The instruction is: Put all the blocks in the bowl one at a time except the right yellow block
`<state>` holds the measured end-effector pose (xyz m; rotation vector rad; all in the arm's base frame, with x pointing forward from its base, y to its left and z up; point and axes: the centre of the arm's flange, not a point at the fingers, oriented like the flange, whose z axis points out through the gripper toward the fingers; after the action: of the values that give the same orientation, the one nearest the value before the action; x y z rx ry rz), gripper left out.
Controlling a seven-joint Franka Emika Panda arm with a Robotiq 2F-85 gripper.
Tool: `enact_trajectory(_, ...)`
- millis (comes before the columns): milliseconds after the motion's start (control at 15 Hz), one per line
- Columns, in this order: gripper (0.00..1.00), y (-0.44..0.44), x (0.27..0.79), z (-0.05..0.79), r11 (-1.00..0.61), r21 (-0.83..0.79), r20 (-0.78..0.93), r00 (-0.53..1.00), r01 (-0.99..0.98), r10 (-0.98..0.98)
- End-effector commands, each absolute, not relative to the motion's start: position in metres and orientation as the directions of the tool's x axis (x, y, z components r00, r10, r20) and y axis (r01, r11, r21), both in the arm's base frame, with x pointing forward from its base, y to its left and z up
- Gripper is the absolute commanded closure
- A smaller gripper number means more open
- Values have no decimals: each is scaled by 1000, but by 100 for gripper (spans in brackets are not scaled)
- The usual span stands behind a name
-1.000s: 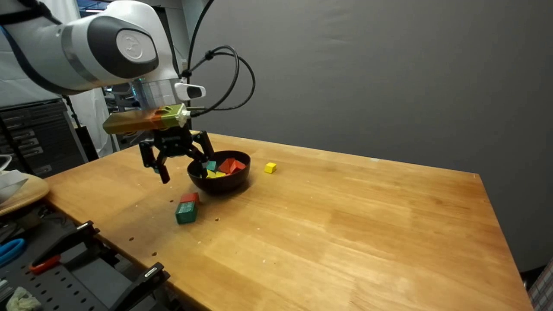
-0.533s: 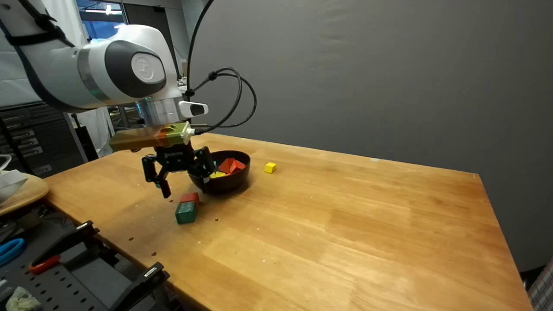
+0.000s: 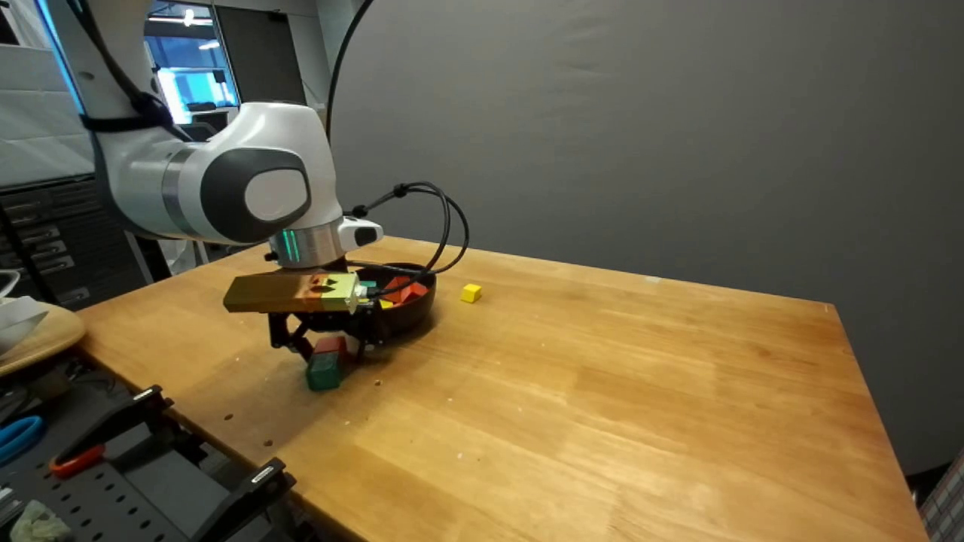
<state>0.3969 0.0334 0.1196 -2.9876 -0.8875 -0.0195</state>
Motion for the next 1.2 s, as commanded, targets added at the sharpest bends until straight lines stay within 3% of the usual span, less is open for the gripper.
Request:
enact_trajectory(0,58,29,401,112,-836,-58,73,837,546,542)
enact_trajectory(133,71,28,398,116,-841,-60,85,842,537,532)
enact_trajectory(400,72,33,384,145,-879,-35,111,876,475,469)
enact_trajectory(667,72,50,361,196,-938,31,246,907,345,342)
enact_trajectory(1000,72,73,387,251,-971,88,360,901,223,240)
enact_trajectory(1133,35,68,394,266,-977,116,365,907,178,209)
